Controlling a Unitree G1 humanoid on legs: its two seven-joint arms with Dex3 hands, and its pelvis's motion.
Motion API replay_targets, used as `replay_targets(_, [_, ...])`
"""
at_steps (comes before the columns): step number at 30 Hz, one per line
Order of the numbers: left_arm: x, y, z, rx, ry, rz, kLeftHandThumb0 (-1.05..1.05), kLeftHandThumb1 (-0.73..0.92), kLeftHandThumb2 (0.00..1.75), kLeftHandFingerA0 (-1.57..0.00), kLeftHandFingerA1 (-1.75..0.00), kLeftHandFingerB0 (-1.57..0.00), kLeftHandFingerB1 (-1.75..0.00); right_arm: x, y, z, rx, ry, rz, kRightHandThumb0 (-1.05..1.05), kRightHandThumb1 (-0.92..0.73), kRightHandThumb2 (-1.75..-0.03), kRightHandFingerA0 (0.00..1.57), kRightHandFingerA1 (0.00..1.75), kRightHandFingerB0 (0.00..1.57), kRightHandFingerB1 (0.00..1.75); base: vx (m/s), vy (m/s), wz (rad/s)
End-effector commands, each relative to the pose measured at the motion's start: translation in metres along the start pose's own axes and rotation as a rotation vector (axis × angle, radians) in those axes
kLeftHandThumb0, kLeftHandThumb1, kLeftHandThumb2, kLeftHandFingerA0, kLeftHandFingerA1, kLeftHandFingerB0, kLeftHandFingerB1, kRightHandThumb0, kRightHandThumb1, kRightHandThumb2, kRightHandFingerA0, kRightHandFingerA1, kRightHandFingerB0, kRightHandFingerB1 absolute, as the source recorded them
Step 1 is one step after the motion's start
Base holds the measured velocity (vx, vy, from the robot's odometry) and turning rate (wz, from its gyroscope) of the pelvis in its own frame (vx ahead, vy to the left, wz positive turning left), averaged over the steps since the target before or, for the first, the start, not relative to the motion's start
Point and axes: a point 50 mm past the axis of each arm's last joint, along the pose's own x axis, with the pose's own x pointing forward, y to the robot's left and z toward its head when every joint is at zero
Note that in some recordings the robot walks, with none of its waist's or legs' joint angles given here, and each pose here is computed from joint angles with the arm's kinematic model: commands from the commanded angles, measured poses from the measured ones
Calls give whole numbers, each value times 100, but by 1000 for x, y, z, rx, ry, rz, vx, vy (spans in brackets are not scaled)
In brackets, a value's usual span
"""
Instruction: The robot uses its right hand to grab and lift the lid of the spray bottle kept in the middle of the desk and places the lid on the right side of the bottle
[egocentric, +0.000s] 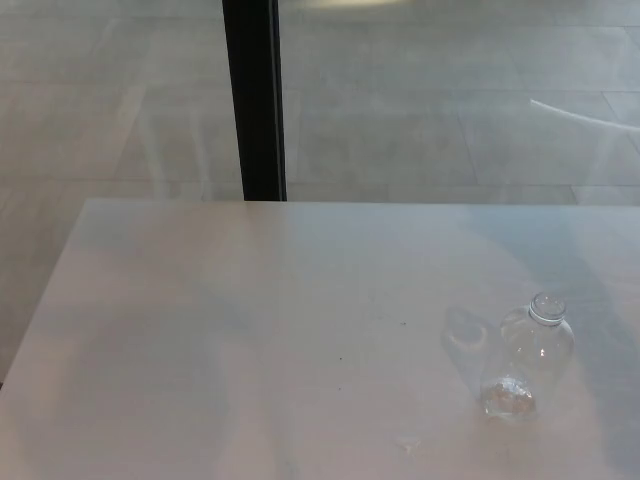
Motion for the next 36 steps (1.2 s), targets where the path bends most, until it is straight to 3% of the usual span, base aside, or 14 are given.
replay_targets(1, [-1, 3, 2, 6, -21, 3, -105, 33, 106, -64, -109, -46, -98, -13, 34, -26, 9, 159, -23, -9, -63, -91, 87, 167, 78, 121, 0, 0, 0])
replay_targets(2, [-1, 3, 2, 6, -22, 2, -105, 45, 86, -60, -115, -43, -105, -17, 46, -31, 17, 178, -18, -11, -62, -94, 85, 171, 78, 124, 0, 0, 0])
replay_targets(8, [-1, 1, 2, 27, -22, 5, -104, 37, 116, -67, -109, -53, -100, -33, 102, -50, 21, 309, 5, -14, -65, -83, 87, 162, 82, 112, 0, 0, 0])
replay_targets(11, [-1, 1, 2, 26, -23, 5, -105, 34, 115, -66, -109, -41, -93, -37, 115, -53, 17, 327, 25, -15, -64, -87, 87, 162, 83, 114, 0, 0, 0])
replay_targets(12, [-1, 1, 2, 25, -21, 5, -105, 44, 87, -59, -116, -41, -105, -39, 119, -52, 5, 341, 39, -16, -65, -84, 86, 161, 83, 112, 0, 0, 0])
replay_targets(17, [-1, 1, 1, 23, -16, 10, -105, 32, 106, -65, -109, -47, -97, -46, 141, -55, 31, 346, 56, -19, -60, -91, 85, 165, 82, 118, 0, 0, 0])
replay_targets(19, [-1, 1, 2, 25, -19, 7, -103, 43, 88, -60, -116, -42, -108, -48, 147, -55, 33, 347, 59, -20, -60, -91, 85, 166, 81, 118, 0, 0, 0])
replay_targets(20, [0, 1, 1, 29, -15, 13, -105, 38, 115, -67, -109, -47, -96, -50, 155, -54, 38, 356, 83, -21, -67, -75, 85, 144, 83, 74, 0, 0, 0])
replay_targets(22, [-1, 1, 1, 23, -19, 5, -105, 43, 86, -59, -117, -40, -109, -51, 160, -52, 22, 354, 111, -21, -69, -70, 85, 147, 81, 66, 0, 0, 0])
replay_targets(27, [-1, 1, 1, 49, -21, 6, -104, 35, 115, -64, -108, -33, -89, -57, 170, -50, -13, 353, 245, -37, -69, -60, 73, 116, 48, 42, 0, 0, 0])
replay_targets(28, [-1, 1, 1, 48, -17, 10, -101, 36, 115, -66, -108, -40, -92, -59, 172, -49, -68, 343, 316, -47, -68, -60, 42, 64, 34, 34, 0, 0, 0])
replay_targets(31, [-1, 1, 1, 39, -19, 12, -104, 35, 115, -66, -110, -49, -99, -63, 174, -44, -74, 317, 393, -55, -68, -61, 17, 49, 21, 28, 0, 0, 0])
replay_targets(32, [-1, 1, 1, 42, -15, 13, -104, 34, 114, -66, -110, -42, -94, -65, 174, -40, -53, 291, 439, -68, -49, -85, 0, 24, 9, 34, 0, 0, 0])
replay_targets(36, [-1, 1, 1, 35, -16, 10, -104, 36, 114, -66, -110, -49, -98, -65, 170, -35, -46, 271, 502, -86, -53, -82, 0, 4, 9, 13, 0, 0, 0])
